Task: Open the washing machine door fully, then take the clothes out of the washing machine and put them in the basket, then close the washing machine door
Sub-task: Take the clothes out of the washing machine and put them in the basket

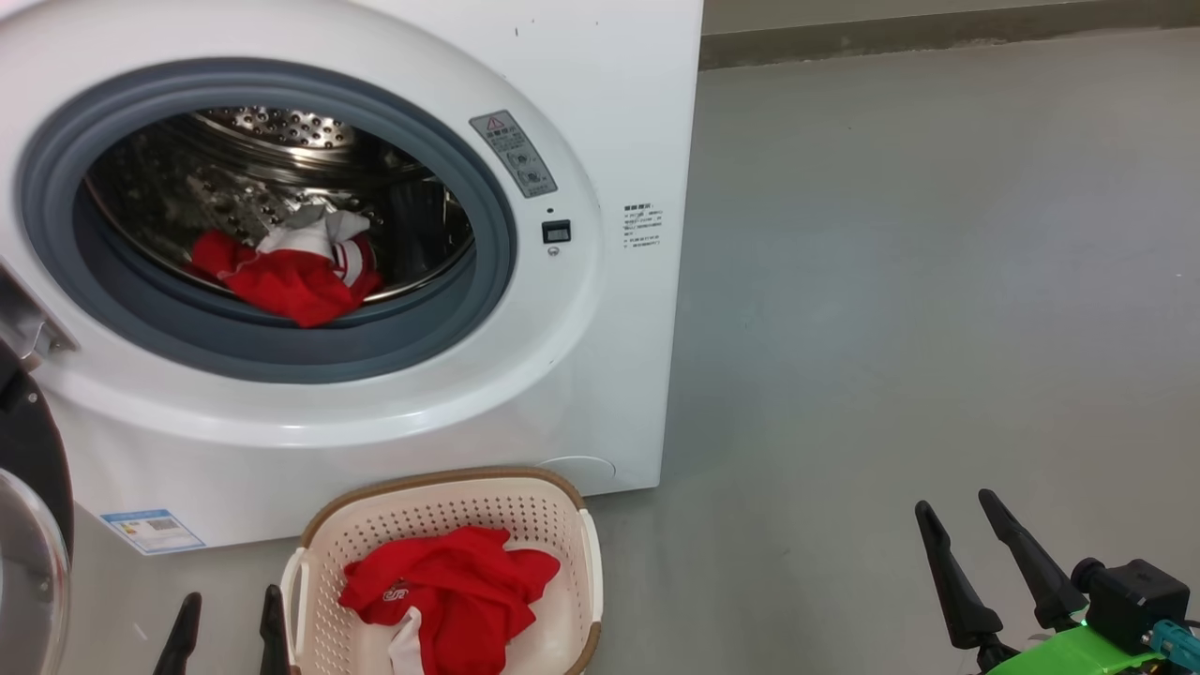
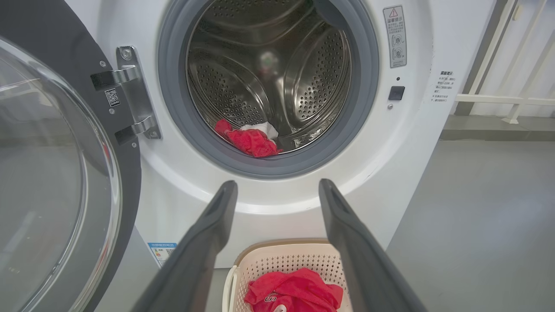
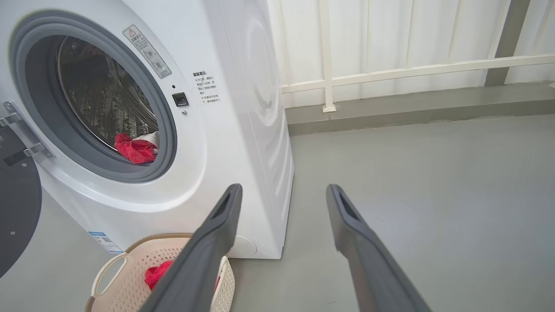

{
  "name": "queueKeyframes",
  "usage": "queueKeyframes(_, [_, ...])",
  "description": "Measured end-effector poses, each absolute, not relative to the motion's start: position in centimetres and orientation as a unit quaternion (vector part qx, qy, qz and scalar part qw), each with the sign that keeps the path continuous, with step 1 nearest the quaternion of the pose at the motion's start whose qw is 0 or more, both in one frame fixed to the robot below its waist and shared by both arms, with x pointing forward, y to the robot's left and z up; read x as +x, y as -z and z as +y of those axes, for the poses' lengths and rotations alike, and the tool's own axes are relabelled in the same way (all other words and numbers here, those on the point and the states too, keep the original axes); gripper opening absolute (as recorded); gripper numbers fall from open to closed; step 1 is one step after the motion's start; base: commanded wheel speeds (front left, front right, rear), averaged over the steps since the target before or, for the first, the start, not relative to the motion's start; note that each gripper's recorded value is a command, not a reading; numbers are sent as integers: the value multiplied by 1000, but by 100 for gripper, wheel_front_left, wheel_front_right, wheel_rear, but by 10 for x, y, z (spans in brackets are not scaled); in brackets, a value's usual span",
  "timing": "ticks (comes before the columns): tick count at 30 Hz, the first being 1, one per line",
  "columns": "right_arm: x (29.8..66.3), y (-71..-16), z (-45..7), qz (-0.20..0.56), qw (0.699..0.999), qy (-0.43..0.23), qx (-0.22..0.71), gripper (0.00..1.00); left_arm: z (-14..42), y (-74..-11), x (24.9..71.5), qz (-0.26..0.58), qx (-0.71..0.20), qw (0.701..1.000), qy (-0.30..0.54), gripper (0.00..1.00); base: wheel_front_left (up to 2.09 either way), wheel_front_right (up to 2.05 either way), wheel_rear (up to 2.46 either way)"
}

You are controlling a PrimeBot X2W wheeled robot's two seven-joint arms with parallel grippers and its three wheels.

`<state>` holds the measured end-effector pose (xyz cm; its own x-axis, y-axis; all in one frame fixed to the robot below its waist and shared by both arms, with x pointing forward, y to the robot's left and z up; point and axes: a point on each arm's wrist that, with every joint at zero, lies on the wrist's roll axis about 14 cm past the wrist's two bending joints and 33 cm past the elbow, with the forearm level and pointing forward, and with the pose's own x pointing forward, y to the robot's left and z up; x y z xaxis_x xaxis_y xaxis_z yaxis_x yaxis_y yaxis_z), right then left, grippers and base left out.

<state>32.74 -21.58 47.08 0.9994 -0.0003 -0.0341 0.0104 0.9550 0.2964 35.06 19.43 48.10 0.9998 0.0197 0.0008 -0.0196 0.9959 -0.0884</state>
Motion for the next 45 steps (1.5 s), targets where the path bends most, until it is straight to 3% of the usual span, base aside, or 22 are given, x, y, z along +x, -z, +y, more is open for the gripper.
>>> queueKeyframes(10, [331, -465, -214, 27, 988, 5, 154, 100, 188, -475, 357, 8, -45, 999, -4, 100, 0, 0, 0])
queueKeyframes(17, [342, -461, -214, 33, 987, 7, 156, 100, 174, -474, 386, 6, -43, 999, 15, 100, 0, 0, 0])
queueKeyframes(31, [397, -452, -198, 37, 985, -6, 169, 100, 149, -467, 508, 16, 12, 998, 57, 100, 0, 0, 0])
queueKeyframes(45, [425, -424, -203, 61, 983, 13, 173, 100, 132, -417, 590, 120, 69, 988, 73, 100, 0, 0, 0])
